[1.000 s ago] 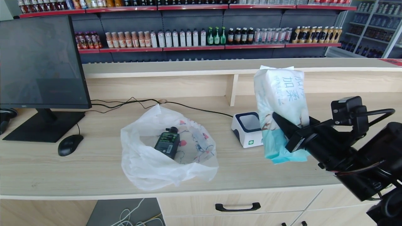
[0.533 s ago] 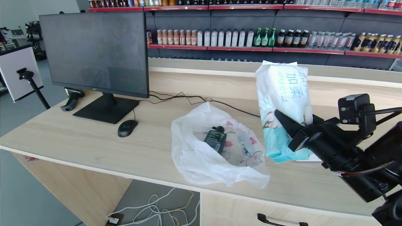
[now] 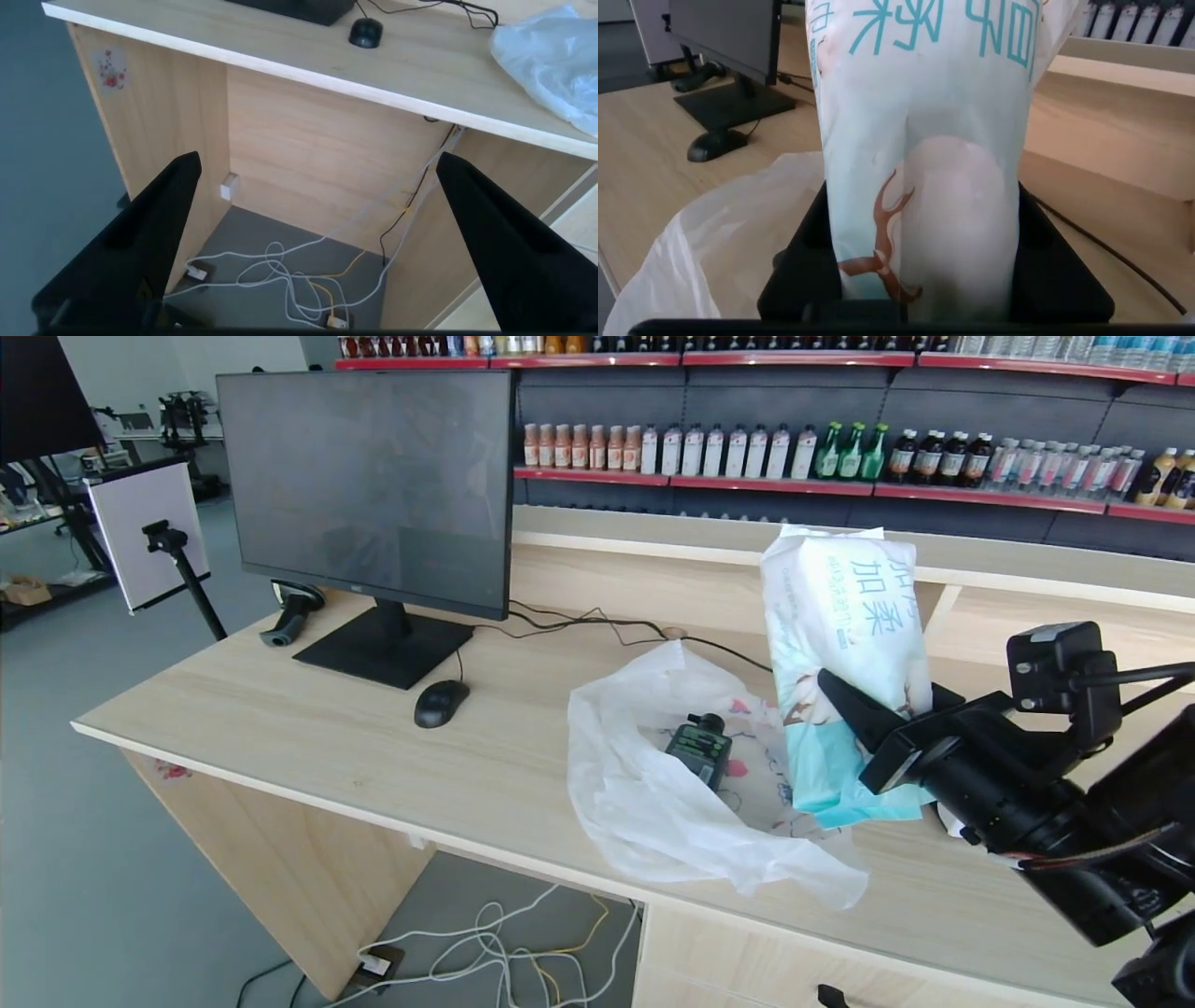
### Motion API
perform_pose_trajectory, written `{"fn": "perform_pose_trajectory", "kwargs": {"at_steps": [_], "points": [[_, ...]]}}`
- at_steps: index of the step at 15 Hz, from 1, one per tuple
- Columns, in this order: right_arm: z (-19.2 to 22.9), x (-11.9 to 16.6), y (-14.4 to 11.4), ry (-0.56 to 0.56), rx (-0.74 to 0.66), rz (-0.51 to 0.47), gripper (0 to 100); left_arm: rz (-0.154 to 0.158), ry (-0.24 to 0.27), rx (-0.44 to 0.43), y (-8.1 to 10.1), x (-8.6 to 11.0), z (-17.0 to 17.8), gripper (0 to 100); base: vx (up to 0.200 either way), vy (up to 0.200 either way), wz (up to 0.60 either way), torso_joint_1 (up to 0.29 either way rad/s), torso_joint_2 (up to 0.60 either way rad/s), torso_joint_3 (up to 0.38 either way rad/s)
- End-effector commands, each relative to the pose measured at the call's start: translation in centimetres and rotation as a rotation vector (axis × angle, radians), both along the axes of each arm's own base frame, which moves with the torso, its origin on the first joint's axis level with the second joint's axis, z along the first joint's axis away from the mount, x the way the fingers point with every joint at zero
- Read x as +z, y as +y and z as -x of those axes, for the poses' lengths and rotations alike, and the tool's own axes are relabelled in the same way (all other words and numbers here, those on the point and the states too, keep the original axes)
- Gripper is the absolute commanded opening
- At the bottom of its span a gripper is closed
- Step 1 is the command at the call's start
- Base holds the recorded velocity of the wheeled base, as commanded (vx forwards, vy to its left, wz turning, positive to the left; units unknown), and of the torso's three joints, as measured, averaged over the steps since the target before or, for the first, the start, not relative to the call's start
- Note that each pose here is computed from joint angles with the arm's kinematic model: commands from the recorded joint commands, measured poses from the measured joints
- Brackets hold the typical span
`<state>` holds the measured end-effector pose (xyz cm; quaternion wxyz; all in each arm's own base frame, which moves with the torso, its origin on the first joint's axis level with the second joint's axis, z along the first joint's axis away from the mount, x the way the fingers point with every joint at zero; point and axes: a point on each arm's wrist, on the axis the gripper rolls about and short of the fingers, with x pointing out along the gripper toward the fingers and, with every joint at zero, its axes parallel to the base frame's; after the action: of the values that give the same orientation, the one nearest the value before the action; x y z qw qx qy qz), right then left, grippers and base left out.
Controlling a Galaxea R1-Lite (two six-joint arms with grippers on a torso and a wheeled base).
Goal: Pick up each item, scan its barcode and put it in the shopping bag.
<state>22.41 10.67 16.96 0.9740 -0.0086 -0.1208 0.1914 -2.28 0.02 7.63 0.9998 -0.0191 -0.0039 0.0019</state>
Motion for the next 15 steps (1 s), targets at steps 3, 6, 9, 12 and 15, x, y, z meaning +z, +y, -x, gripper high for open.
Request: {"fn": "perform_pose_trajectory", "kwargs": {"at_steps": [3, 6, 9, 12, 15], "points": [[-1.5, -1.9, 0.7, 0.071, 0.002, 0.017, 0, 0.0, 0.0, 0.001, 0.0, 0.0, 0.0, 100, 0.0, 0.0, 0.0, 0.0, 0.0, 0.0], [-3.1, -2.7, 1.4, 0.085, -0.001, 0.02, 0, 0.0, 0.0, 0.001, 0.0, 0.0, 0.0, 100, 0.0, 0.0, 0.0, 0.0, 0.0, 0.0], [-3.4, -2.4, 1.9, 0.068, 0.012, 0.012, 0, 0.0, -0.002, 0.001, 0.0, 0.0, 0.0, 100, 0.0, 0.0, 0.0, 0.0, 0.0, 0.0], [-3.8, -3.1, 1.9, 0.089, 0.01, 0.021, 0, 0.0, -0.002, 0.001, 0.0, 0.0, 0.0, 100, 0.0, 0.0, 0.0, 0.0, 0.0, 0.0], [-3.7, -3.7, 2.4, 0.111, 0.025, 0.033, 0, 0.0, -0.002, 0.002, 0.0, 0.0, 0.0, 100, 0.0, 0.0, 0.0, 0.0, 0.0, 0.0]]}}
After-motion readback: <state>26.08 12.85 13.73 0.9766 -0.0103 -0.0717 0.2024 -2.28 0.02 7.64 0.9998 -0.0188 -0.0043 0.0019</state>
